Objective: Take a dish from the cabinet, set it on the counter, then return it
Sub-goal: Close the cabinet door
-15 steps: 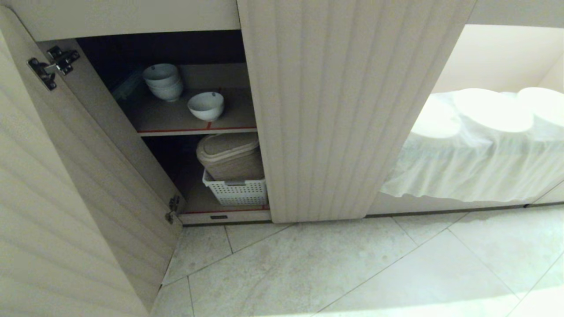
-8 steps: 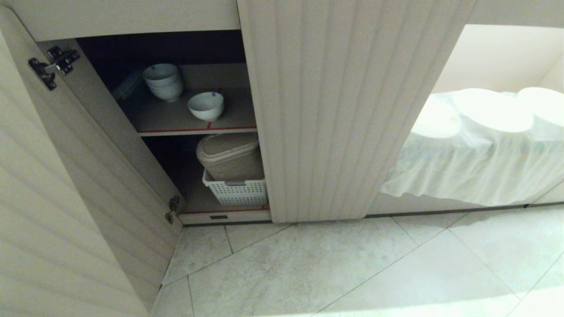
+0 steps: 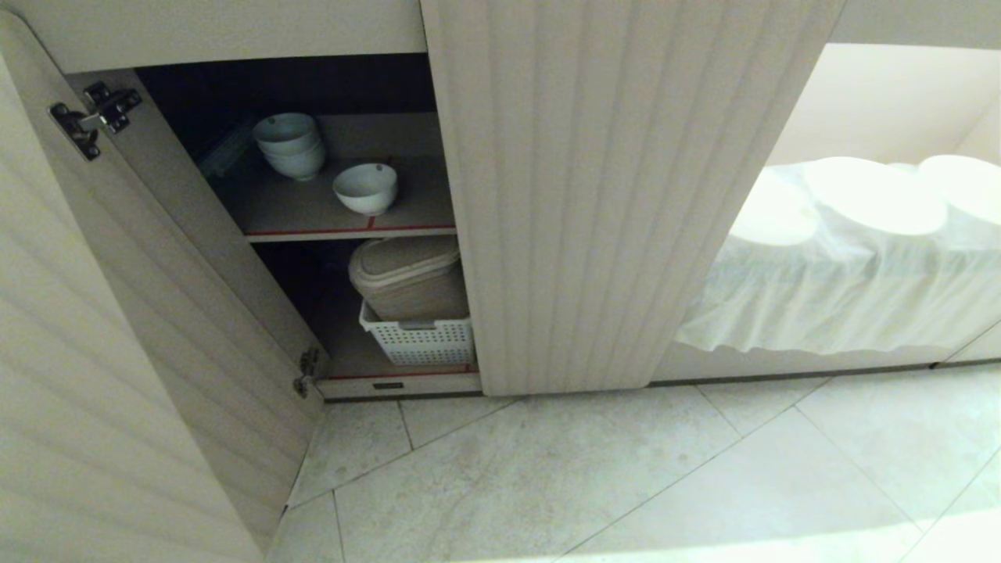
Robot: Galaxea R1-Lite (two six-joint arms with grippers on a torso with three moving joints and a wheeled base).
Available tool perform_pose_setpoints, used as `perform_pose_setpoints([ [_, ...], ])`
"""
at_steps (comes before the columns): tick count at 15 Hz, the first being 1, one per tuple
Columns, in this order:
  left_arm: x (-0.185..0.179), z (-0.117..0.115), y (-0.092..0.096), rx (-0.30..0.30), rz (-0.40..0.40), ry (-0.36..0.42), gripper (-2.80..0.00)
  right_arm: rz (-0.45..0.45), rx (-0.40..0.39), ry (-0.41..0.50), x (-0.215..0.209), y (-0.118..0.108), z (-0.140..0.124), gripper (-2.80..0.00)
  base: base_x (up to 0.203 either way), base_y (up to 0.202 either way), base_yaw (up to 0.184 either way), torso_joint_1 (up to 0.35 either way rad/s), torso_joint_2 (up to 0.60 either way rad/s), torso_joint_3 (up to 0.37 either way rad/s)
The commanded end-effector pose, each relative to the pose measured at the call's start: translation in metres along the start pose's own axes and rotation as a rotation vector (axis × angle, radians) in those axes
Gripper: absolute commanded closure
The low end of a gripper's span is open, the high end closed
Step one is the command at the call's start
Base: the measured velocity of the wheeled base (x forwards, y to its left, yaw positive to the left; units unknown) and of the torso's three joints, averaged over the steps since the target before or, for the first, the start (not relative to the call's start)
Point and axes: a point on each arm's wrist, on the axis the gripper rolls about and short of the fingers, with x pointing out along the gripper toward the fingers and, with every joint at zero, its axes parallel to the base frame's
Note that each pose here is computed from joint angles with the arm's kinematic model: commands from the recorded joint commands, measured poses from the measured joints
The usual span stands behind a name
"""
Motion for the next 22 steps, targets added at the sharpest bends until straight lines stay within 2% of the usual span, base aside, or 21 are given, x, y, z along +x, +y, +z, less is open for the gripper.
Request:
perform_pose_setpoints([
  [1,0.0,0.0,0.0,0.0,0.001,0.0,0.0,0.001,0.0,0.0,0.0,0.0,0.0,0.0,0.0,0.0,0.0,0.0,0.0,0.0],
  [22,0.0,0.0,0.0,0.0,0.002,-0.001,0.0,0.0,0.0,0.0,0.0,0.0,0.0,0.0,0.0,0.0,0.0,0.0,0.0,0.0],
])
